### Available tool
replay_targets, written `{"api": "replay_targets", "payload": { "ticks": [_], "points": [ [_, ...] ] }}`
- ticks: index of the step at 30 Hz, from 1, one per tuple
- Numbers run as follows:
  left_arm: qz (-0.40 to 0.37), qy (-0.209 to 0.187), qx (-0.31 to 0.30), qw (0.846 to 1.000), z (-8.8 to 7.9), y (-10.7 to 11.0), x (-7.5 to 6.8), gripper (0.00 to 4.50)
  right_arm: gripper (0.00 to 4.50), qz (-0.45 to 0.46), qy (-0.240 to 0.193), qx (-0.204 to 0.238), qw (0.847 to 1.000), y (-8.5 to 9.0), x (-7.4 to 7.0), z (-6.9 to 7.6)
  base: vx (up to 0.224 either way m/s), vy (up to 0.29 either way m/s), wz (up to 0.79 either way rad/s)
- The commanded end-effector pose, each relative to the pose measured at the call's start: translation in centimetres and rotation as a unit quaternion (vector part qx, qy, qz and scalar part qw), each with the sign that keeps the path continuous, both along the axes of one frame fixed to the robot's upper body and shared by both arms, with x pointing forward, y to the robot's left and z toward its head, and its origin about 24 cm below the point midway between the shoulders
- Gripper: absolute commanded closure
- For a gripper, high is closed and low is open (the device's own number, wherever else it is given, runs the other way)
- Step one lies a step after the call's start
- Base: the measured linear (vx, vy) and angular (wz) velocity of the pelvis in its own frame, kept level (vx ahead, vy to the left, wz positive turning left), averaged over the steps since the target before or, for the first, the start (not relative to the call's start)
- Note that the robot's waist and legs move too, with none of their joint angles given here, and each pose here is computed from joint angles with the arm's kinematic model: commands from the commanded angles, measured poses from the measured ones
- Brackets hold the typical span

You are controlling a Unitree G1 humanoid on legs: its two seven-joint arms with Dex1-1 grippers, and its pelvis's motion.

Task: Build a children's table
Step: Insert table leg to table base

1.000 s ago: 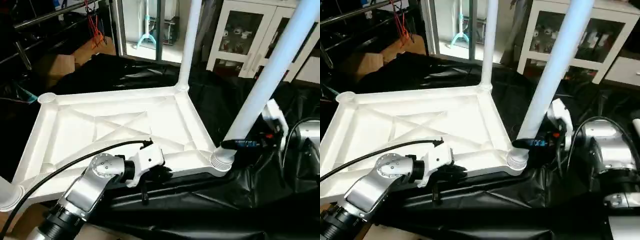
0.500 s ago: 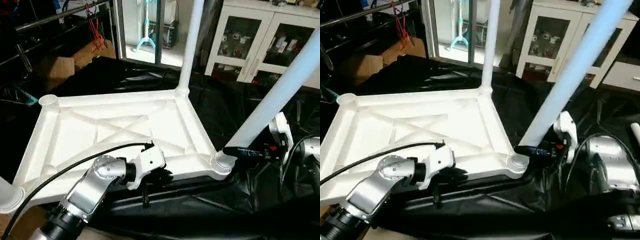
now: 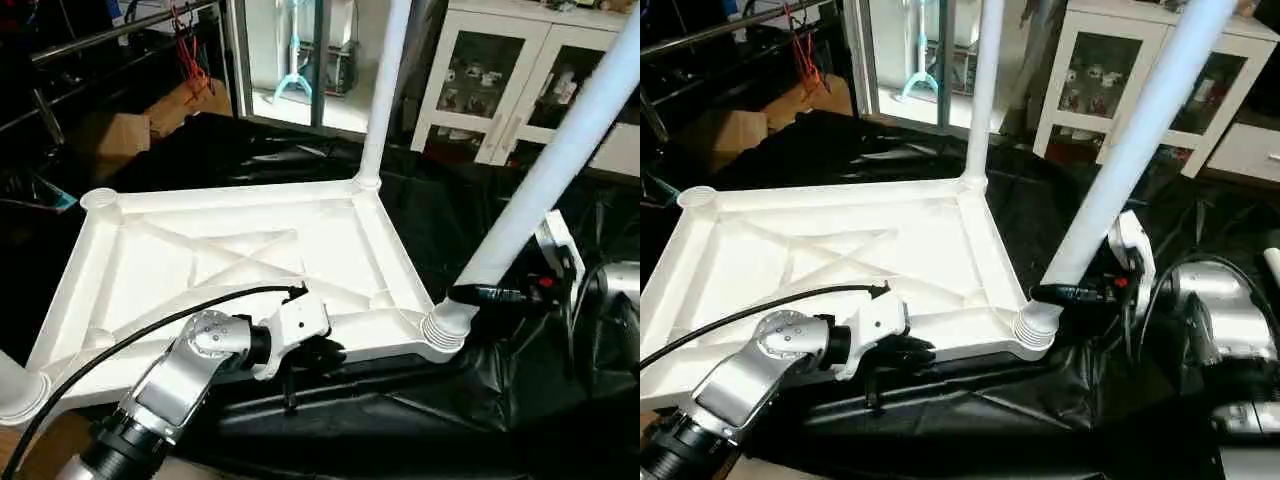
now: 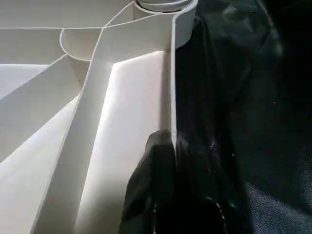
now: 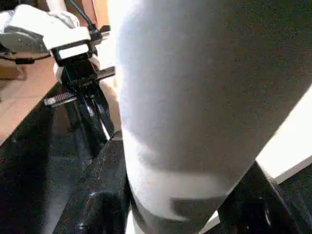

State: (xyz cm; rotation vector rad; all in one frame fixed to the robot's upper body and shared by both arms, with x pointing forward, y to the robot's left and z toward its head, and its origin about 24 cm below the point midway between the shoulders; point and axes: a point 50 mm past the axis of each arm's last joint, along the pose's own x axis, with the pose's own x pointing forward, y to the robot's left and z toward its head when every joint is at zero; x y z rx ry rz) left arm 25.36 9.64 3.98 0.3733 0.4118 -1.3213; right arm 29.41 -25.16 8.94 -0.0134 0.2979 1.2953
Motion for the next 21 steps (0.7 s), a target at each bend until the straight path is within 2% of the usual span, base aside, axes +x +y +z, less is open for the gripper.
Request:
{"api": "replay_targets", "payload": {
  "ticks": [1,8,13,16,21],
  "points": [
    [-0.006,0.003,-0.013,1.0,-0.1,-0.4,-0.1,4.5,2.7,0.017,0.089,-0.066,0.994,0.0,-1.7,-3.8,0.0,0.0,0.0],
    [-0.002,0.004,-0.012,1.0,-0.1,-0.2,-0.3,4.5,2.7,0.056,0.08,-0.089,0.991,0.7,-2.6,-4.7,0.0,0.0,0.0],
    [-0.002,0.005,-0.01,1.0,-0.1,0.0,-0.3,4.5,2.7,0.053,0.082,-0.082,0.992,0.8,-3.0,-5.3,0.0,0.0,0.0],
    [-0.005,0.006,-0.008,1.0,-0.1,0.1,-0.3,4.5,2.7,0.047,0.08,-0.082,0.992,0.7,-3.2,-5.5,0.0,0.0,0.0],
    [0.005,0.012,-0.007,1.0,0.0,0.3,-0.1,4.5,2.7,-0.021,0.058,-0.085,0.994,0.9,-2.7,-6.3,0.0,0.0,0.0]
  ]
}}
